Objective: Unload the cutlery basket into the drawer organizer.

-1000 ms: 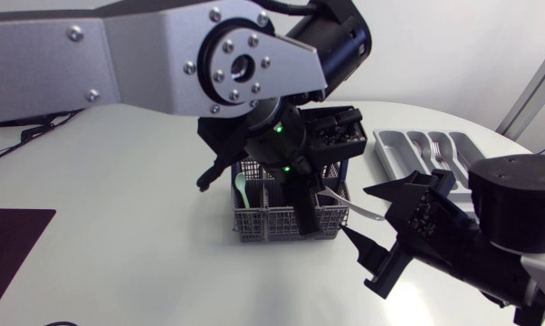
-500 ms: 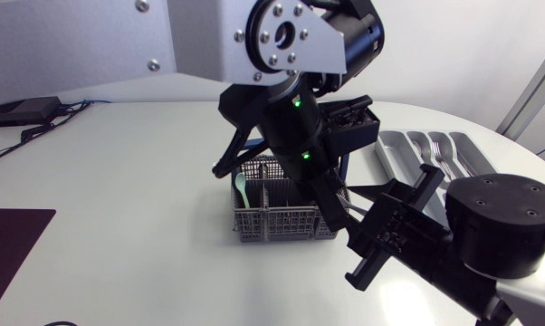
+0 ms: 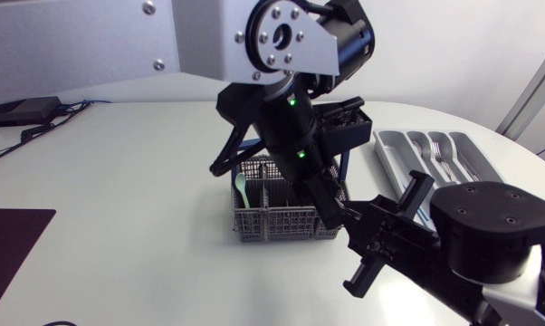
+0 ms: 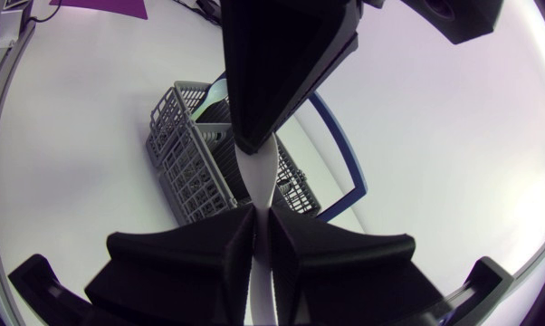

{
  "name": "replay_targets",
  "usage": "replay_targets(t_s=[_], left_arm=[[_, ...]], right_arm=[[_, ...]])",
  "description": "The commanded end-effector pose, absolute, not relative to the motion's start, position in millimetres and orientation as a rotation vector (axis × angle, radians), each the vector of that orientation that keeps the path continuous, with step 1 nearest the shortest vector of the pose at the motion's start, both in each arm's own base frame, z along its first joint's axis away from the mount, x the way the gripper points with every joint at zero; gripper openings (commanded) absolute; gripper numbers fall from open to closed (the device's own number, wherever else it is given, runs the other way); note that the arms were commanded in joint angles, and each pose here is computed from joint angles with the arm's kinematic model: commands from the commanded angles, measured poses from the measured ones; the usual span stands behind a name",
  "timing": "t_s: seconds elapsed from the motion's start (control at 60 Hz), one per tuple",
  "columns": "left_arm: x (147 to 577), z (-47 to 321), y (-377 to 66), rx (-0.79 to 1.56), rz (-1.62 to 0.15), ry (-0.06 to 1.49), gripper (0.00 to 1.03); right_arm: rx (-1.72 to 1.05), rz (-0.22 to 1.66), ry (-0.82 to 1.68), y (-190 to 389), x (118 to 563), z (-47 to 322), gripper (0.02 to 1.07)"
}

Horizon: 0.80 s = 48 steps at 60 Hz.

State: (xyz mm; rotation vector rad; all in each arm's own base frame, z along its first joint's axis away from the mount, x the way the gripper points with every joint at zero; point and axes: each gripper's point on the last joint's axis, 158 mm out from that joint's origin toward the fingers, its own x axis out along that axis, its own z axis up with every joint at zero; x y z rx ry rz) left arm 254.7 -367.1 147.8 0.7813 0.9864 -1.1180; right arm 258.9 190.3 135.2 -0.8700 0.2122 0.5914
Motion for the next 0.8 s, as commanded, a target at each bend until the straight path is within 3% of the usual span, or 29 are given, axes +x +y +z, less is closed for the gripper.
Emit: replay_targets(t_s=[0.0,0.1,0.183,0.4,0.783], left_arm=[[256,147,-368,0.758,-1.115,1.013,0.22],[256,149,-368,0.746,-1.115,1.015,0.36],[259,151,-367,0.737,-1.106,1.014,0.38],[267,155,-361,0.715,-1.091,1.011,0.58],[309,197,-339,0.637,-1.012,0.817,0.66]], right_arm=[[-0.903,0.595,0.227,188,257,125,0.15],[-0.9,0.602,0.231,188,256,124,0.15],[-0.899,0.607,0.239,188,255,122,0.15],[-0.899,0.627,0.268,187,251,115,0.15],[-0.799,0.71,0.399,145,250,102,0.15]])
